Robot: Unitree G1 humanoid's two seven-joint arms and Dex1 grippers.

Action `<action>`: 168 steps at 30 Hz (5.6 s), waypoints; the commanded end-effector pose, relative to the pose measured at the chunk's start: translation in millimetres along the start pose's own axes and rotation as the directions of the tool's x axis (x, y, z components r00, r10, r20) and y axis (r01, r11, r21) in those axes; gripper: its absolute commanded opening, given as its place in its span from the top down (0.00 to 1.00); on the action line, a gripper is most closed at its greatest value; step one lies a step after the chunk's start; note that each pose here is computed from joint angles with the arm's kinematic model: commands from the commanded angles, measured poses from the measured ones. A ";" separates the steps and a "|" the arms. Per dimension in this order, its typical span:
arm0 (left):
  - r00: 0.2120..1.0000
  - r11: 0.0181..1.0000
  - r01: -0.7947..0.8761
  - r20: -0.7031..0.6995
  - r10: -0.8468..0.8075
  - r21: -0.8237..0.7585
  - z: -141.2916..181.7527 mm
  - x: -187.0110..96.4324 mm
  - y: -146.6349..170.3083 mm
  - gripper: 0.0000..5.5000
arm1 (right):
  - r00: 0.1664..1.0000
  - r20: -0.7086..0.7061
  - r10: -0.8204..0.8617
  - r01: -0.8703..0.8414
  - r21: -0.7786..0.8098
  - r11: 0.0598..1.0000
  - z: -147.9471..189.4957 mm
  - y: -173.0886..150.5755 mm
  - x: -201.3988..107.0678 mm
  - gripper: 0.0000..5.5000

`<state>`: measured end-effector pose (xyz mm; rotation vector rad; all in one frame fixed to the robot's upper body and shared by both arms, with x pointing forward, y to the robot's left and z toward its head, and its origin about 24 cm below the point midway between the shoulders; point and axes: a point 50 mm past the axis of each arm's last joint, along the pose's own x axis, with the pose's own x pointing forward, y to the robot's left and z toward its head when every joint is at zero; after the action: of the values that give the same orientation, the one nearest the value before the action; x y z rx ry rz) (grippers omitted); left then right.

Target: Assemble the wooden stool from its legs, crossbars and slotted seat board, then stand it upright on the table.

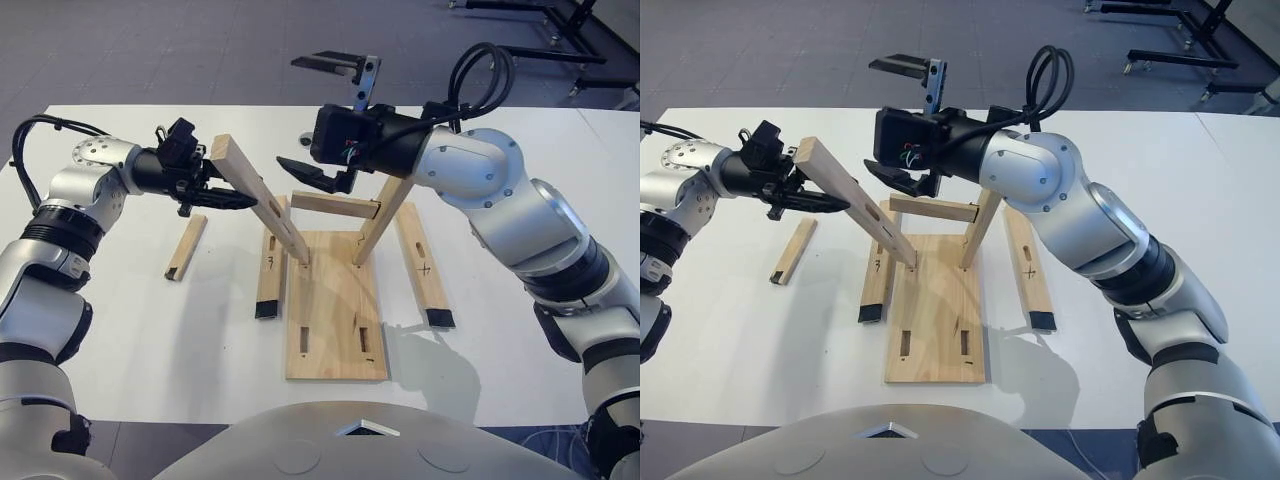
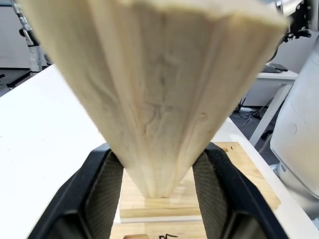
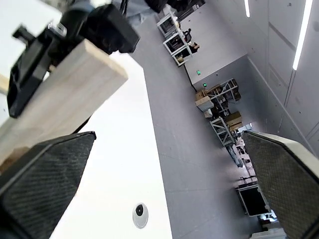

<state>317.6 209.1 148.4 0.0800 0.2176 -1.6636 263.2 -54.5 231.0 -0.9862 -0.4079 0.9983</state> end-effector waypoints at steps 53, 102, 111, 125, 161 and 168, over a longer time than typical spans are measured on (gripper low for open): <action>0.984 0.986 -0.124 0.138 0.109 0.111 48.6 -28.0 3.3 0.63 | 0.995 -0.007 0.104 -0.103 0.064 0.993 -15.9 18.7 22.3 0.02; 0.995 0.992 -0.078 0.076 0.070 0.099 33.6 -21.4 -5.0 0.63 | 0.994 0.099 -0.043 0.025 0.175 0.984 -5.6 -40.2 -26.7 0.02; 0.973 0.989 0.004 0.229 -0.038 0.147 23.6 -2.0 -21.4 0.63 | 0.944 -0.062 -0.323 0.328 0.269 0.906 -36.6 -76.8 -80.7 0.02; 0.977 0.996 0.024 0.210 -0.041 0.083 4.3 10.2 -18.9 0.63 | 0.945 -0.146 -0.293 0.326 0.370 0.870 -59.6 -55.9 -87.4 0.02; 0.980 0.994 -0.090 0.185 0.077 0.062 -11.5 25.8 -32.4 0.63 | 0.915 -0.254 -0.314 0.394 0.396 0.829 -69.3 -22.1 -92.7 0.02; 0.992 0.998 -0.040 0.121 0.034 0.055 -13.3 30.2 -32.5 0.63 | 0.917 -0.251 -0.309 0.389 0.394 0.833 -67.8 -23.2 -92.4 0.02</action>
<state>281.2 187.3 132.6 -0.0213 0.0270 -1.6098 275.4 -171.7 225.8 -0.5501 -0.1880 0.6137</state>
